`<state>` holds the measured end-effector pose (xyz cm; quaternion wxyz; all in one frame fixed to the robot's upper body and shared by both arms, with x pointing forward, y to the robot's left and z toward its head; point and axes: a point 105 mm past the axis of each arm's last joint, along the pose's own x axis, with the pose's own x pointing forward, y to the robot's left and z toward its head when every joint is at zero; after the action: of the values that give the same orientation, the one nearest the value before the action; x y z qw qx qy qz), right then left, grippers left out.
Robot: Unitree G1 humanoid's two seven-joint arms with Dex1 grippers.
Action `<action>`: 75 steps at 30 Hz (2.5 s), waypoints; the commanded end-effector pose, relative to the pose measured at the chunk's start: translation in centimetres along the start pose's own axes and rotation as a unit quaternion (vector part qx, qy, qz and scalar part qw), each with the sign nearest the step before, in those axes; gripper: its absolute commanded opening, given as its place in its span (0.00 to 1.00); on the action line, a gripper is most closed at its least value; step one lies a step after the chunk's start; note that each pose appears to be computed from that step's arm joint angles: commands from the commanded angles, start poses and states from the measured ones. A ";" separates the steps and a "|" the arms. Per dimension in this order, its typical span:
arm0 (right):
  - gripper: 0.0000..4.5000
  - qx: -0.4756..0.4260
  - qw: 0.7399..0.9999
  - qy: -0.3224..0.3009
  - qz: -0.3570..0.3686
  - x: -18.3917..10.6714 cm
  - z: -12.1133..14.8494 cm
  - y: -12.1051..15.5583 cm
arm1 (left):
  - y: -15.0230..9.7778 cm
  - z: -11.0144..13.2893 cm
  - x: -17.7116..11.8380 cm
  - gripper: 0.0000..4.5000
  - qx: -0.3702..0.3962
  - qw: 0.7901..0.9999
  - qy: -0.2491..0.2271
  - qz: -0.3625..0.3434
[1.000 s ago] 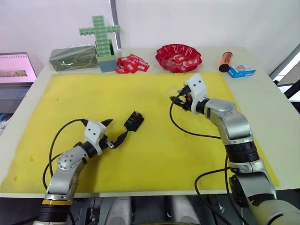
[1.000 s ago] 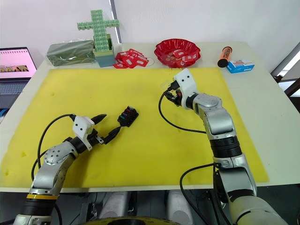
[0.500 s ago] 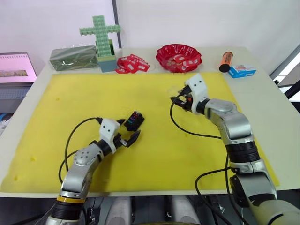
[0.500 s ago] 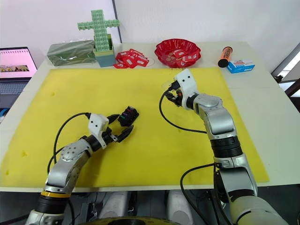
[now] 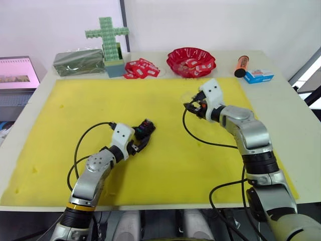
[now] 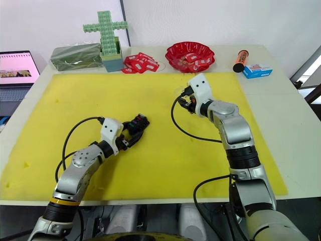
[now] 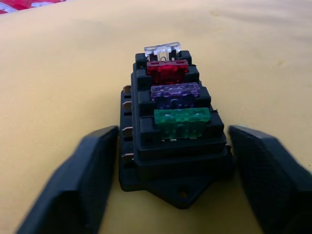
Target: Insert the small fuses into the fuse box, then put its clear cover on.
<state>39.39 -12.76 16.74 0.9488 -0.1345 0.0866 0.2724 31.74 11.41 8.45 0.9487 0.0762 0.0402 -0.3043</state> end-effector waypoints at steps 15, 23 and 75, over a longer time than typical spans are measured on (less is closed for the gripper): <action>0.40 -0.182 0.917 -0.048 0.352 -3.1 5.3 9.2 | -1.2 1.3 -1.6 0.62 0.122 0.928 -0.012 -0.352; 0.40 -0.204 0.883 -0.019 0.422 -2.4 2.8 13.1 | -1.3 1.0 0.6 0.62 0.155 0.901 -0.038 -0.404; 0.40 -0.234 0.900 -0.018 0.368 -2.8 1.0 13.2 | -1.0 0.5 0.7 0.62 0.155 0.906 -0.045 -0.392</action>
<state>30.11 -2.89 14.14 0.7182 -0.2990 0.0741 0.6239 31.63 9.64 8.69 0.7236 0.1837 -0.0243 -0.6649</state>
